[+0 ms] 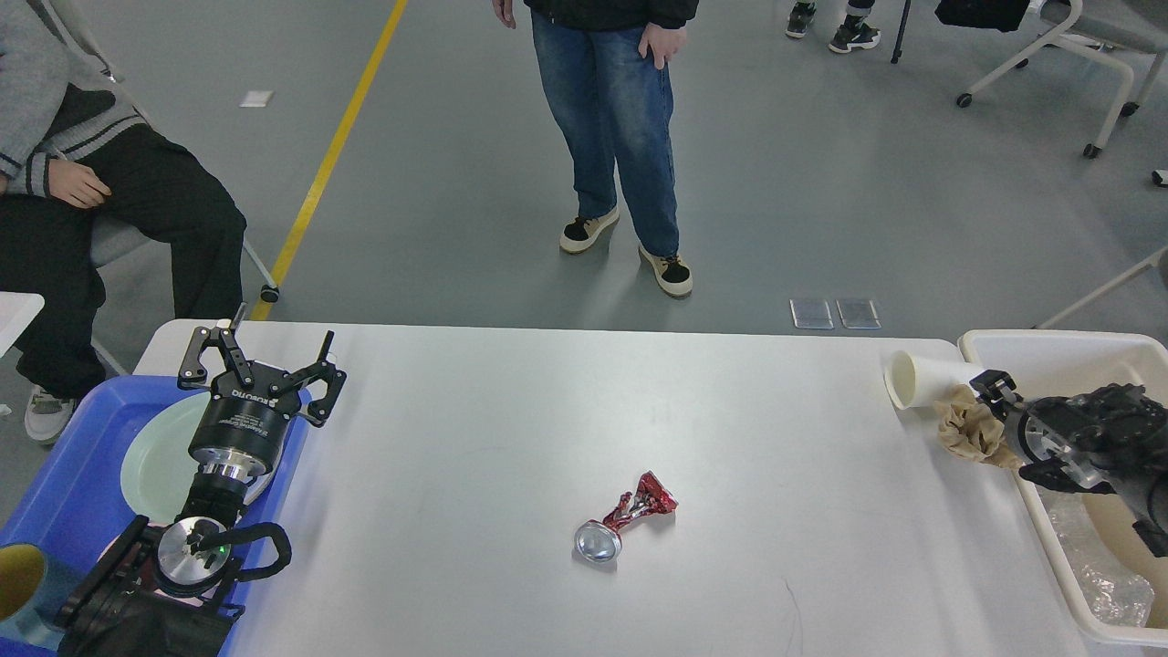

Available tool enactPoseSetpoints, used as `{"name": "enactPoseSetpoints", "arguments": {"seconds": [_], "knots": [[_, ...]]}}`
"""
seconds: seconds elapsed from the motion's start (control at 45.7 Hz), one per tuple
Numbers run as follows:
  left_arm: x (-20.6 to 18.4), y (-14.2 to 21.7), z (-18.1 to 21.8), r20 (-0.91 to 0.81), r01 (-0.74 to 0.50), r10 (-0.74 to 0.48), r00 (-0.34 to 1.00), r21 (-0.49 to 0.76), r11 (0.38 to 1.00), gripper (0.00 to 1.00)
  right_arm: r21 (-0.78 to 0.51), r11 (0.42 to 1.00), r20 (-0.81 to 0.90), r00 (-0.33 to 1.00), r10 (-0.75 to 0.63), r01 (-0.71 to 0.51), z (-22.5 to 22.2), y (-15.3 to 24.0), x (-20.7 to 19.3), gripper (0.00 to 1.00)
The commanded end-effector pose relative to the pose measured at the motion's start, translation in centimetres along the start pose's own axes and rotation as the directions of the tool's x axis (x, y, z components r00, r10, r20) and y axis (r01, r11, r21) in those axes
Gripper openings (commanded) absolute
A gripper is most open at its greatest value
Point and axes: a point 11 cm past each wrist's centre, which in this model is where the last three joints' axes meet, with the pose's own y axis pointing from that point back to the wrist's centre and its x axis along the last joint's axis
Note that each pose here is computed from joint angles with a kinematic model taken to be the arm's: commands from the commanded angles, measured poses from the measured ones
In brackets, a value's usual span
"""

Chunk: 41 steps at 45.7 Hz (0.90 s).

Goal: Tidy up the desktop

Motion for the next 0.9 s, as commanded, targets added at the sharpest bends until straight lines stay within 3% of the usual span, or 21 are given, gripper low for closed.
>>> {"name": "enactPoseSetpoints", "arguments": {"seconds": [0.0, 0.875], "knots": [[0.0, 0.0, 0.0, 0.0, 0.0, 0.0, 1.0, -0.001, 1.0, 0.96, 0.0, 1.0, -0.003, 1.0, -0.016, 0.016, 0.0, -0.2, -1.0, 1.0], [0.0, 0.0, 0.0, 0.0, 0.0, 0.0, 1.0, 0.0, 1.0, 0.96, 0.021, 0.999, 0.042, 0.999, -0.025, 0.024, -0.9, -0.6, -3.6, 1.0]]}}
